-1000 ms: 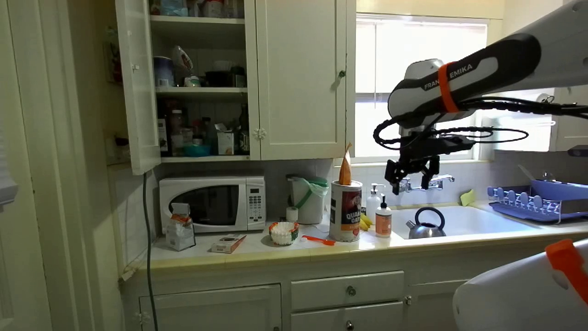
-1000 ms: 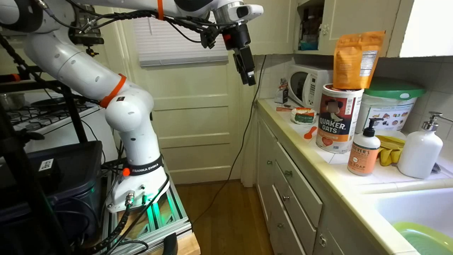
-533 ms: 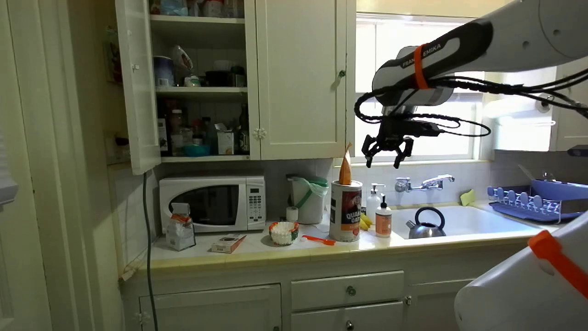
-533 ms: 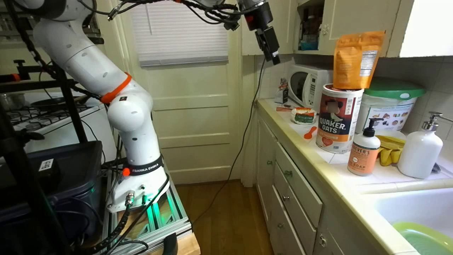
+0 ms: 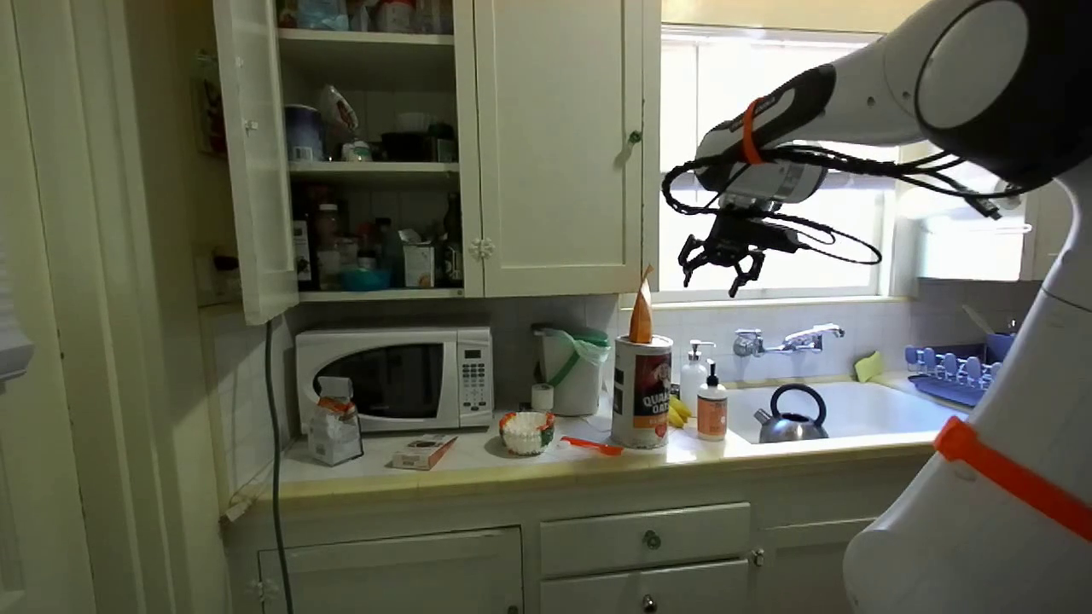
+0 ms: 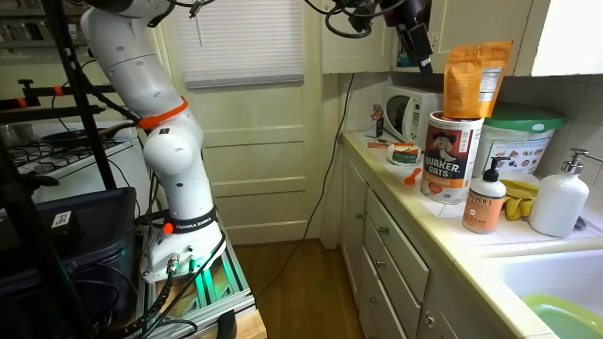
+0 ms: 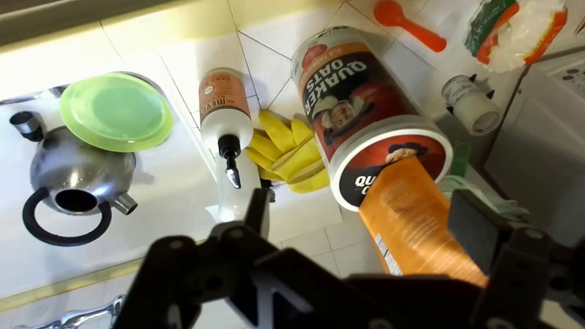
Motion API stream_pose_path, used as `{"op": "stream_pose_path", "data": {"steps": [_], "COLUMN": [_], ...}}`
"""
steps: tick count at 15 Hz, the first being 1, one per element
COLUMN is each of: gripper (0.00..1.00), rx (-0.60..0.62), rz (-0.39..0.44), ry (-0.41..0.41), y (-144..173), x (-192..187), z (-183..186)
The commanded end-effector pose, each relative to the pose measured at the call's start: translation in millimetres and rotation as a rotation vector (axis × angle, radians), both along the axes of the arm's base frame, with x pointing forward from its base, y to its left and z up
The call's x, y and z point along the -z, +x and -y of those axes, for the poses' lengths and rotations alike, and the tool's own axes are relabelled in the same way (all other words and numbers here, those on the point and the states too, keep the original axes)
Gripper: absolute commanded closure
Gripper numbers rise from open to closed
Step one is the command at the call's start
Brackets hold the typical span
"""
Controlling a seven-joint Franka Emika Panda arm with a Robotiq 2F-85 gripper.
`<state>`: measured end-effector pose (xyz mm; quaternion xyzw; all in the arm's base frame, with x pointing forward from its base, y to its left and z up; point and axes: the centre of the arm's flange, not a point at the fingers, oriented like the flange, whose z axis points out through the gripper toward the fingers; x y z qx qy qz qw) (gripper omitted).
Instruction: Move the pump bottle with the orange label to the right then press down on the bottle.
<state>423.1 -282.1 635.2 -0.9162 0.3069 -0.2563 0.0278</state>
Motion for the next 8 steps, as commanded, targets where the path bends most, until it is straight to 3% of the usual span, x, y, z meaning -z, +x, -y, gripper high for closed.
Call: {"op": "stream_pose_path", "data": {"steps": [1, 8], "gripper": [0.00, 0.00], "rx": [0.004, 0.055], "rz": [-0.002, -0.023], "ry": [0.001, 0.006], "y": [5.1, 50.4], "x": [1.9, 10.1], "z": [2.6, 28.2]}}
